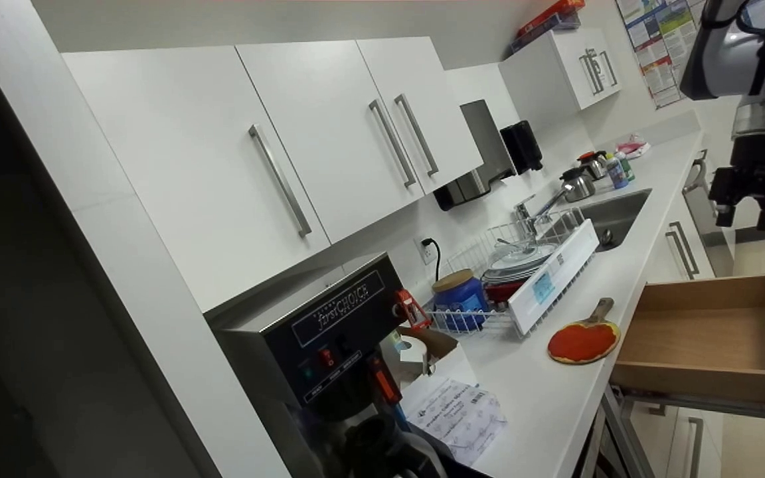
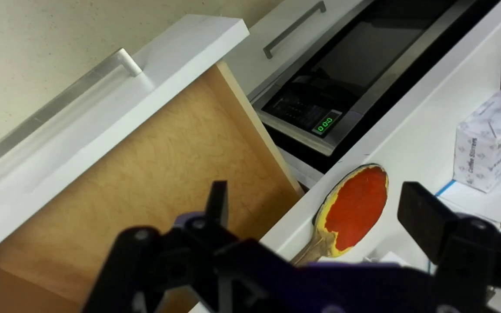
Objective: Close the drawer
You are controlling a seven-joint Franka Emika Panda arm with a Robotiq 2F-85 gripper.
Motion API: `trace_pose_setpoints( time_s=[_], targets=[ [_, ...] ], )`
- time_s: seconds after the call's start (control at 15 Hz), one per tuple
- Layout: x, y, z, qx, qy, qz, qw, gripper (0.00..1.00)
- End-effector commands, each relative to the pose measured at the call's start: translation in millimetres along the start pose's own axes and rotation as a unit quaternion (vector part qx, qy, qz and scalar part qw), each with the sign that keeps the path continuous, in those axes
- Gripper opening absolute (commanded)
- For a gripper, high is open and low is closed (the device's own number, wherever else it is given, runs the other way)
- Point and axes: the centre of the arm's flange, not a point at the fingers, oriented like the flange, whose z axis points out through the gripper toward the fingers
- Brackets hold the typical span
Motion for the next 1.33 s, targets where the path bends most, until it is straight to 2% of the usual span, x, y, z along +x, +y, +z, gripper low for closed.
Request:
trace_pose_setpoints(
  time_s=[0.0, 0.27, 0.53, 0.6, 0.67, 1.27],
  targets=[
    [-6, 55, 22, 0.049, 0.023, 0.052, 0.9971, 1.0],
    [-30, 104, 47, 0.097, 0.061, 0.105, 0.9879, 1.0],
    [-45, 149, 69, 0.115, 0.081, 0.154, 0.978, 1.0],
    [-47, 159, 74, 0.118, 0.082, 0.167, 0.9754, 0.75],
    [-49, 168, 78, 0.118, 0.083, 0.178, 0.9734, 0.74],
    [-65, 229, 99, 0.125, 0.083, 0.236, 0.9601, 0.05]
  ],
)
